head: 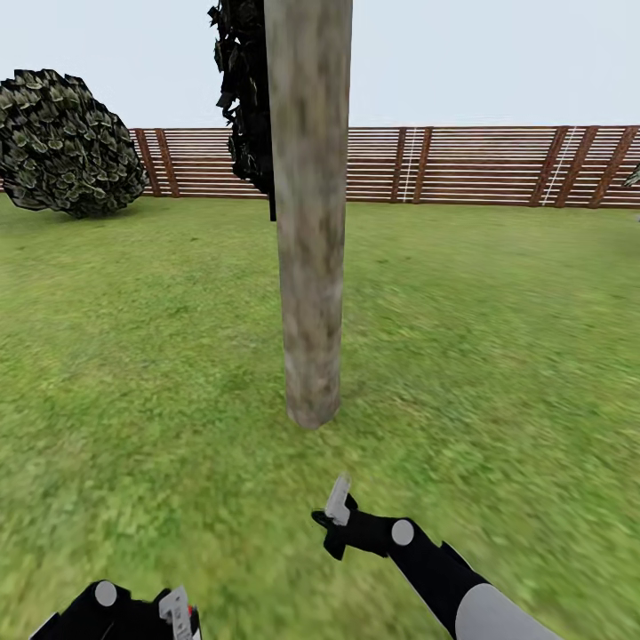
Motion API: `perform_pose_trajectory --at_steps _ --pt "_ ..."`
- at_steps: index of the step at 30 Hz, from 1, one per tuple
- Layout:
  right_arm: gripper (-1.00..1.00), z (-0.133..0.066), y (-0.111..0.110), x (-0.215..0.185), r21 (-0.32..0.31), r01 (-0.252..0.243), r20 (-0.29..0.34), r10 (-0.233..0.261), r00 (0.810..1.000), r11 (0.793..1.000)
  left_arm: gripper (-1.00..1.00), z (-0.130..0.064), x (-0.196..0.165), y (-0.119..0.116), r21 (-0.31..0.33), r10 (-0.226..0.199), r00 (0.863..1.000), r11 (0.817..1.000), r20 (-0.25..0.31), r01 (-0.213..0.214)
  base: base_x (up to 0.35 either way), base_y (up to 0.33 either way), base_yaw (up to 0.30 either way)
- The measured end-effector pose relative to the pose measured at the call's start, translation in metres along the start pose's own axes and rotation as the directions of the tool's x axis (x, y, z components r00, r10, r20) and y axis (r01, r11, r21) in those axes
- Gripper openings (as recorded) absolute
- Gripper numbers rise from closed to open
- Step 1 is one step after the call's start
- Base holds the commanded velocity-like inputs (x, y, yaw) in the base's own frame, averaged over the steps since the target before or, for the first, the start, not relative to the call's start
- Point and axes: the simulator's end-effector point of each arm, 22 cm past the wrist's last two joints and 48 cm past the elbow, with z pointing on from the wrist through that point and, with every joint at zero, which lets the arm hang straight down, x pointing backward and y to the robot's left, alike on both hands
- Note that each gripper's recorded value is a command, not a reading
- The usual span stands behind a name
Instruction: In the garden, pick up the pesticide atomizer on the floor and spray pesticide onto both trees until each tree trunk is fully covered.
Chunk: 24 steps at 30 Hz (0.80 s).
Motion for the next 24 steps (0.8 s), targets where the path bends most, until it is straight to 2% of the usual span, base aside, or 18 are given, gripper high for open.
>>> perform_pose_trajectory --at_steps 3,6,12,17,22,24 --pt "-1.0 -0.001 0.018 0.007 -0.081 0.044 -0.027 -0.046 0.999 0.996 -1.0 0.004 0.003 -0.006 0.018 0.032 0.999 0.999 -0.034 -0.031 0.0 0.0 0.0" --pt "-1.0 -0.002 0.027 0.012 -0.125 0.077 -0.047 -0.084 0.995 0.989 -1.0 0.008 0.003 -0.011 0.029 0.049 0.998 0.998 -0.046 -0.047 0.0 0.0 0.0" --pt "-1.0 -0.002 0.028 0.01 -0.139 0.097 -0.046 -0.104 0.994 0.986 -1.0 0.012 -0.002 -0.015 0.038 0.063 0.997 0.997 -0.046 -0.061 0.0 0.0 0.0" --pt "-1.0 -0.002 0.028 0.004 -0.144 0.109 -0.034 -0.115 0.993 0.984 -1.0 0.013 -0.007 -0.013 0.045 0.104 0.992 0.994 -0.069 -0.101 0.0 0.0 0.0" --pt "-1.0 -0.007 0.053 0.003 -0.262 0.119 -0.029 -0.131 0.991 0.958 -1.0 0.024 -0.021 -0.023 0.065 0.13 0.989 0.99 -0.065 -0.126 0.0 0.0 0.0" --pt "-1.0 -0.008 0.058 0.002 -0.284 0.122 -0.026 -0.135 0.99 0.951 -1.0 0.027 -0.03 -0.023 0.067 0.151 0.986 0.987 -0.067 -0.147 0.0 0.0 0.0"
